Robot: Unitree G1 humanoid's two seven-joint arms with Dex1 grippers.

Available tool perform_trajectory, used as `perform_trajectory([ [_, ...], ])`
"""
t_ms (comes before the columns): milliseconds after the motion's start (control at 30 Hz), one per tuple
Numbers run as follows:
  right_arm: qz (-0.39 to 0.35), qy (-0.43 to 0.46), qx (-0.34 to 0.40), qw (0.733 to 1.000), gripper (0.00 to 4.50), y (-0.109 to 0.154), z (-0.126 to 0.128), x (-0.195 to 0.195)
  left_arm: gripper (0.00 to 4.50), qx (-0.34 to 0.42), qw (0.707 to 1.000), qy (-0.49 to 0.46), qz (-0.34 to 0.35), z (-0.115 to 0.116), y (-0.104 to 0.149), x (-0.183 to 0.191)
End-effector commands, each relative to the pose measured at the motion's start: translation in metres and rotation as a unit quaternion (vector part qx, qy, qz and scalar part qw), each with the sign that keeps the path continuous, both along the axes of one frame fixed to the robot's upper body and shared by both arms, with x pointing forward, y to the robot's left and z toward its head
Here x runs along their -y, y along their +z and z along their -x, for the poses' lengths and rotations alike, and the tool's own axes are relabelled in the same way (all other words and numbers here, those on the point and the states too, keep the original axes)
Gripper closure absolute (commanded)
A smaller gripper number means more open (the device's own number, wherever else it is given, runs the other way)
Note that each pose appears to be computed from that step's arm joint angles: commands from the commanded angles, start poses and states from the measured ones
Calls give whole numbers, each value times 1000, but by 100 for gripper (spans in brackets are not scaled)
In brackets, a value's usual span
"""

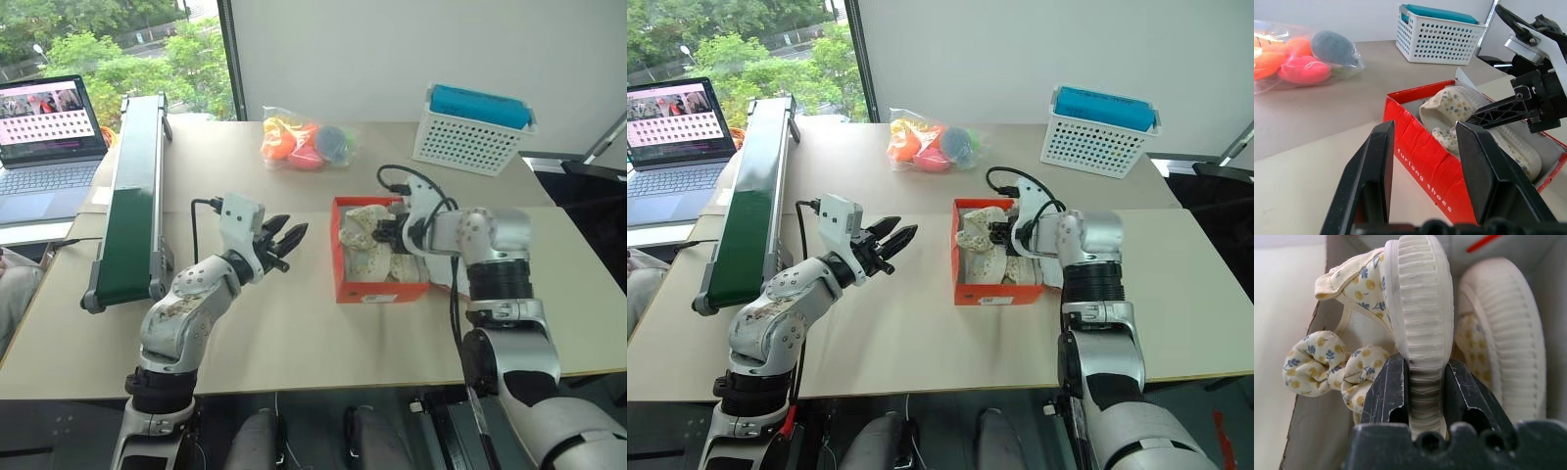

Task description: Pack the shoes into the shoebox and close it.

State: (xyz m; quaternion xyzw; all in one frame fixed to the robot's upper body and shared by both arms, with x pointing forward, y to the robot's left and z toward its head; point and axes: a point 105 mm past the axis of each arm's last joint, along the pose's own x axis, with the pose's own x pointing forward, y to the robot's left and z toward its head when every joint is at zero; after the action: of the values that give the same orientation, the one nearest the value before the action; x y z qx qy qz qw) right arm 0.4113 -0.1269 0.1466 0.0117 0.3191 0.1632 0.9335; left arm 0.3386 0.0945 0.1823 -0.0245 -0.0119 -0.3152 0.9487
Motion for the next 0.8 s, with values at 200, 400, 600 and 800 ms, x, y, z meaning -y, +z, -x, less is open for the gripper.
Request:
perform_trajectory([
  [200, 141, 115, 43, 982, 380, -13, -3, -25, 240, 22, 1000, -4, 6, 2, 12, 2],
  [400, 182, 149, 35, 971, 380, -38, 1, -25, 240, 25, 1000, 0, 8, 3, 15, 0],
  [600, 226, 141, 1, 964, 380, -76, 7, 6, 240, 26, 1000, 2, 5, 4, 17, -3],
  [800, 290, 205, 16, 934, 380, -90, 15, 2, 240, 23, 1000, 6, -2, 4, 17, -6],
])
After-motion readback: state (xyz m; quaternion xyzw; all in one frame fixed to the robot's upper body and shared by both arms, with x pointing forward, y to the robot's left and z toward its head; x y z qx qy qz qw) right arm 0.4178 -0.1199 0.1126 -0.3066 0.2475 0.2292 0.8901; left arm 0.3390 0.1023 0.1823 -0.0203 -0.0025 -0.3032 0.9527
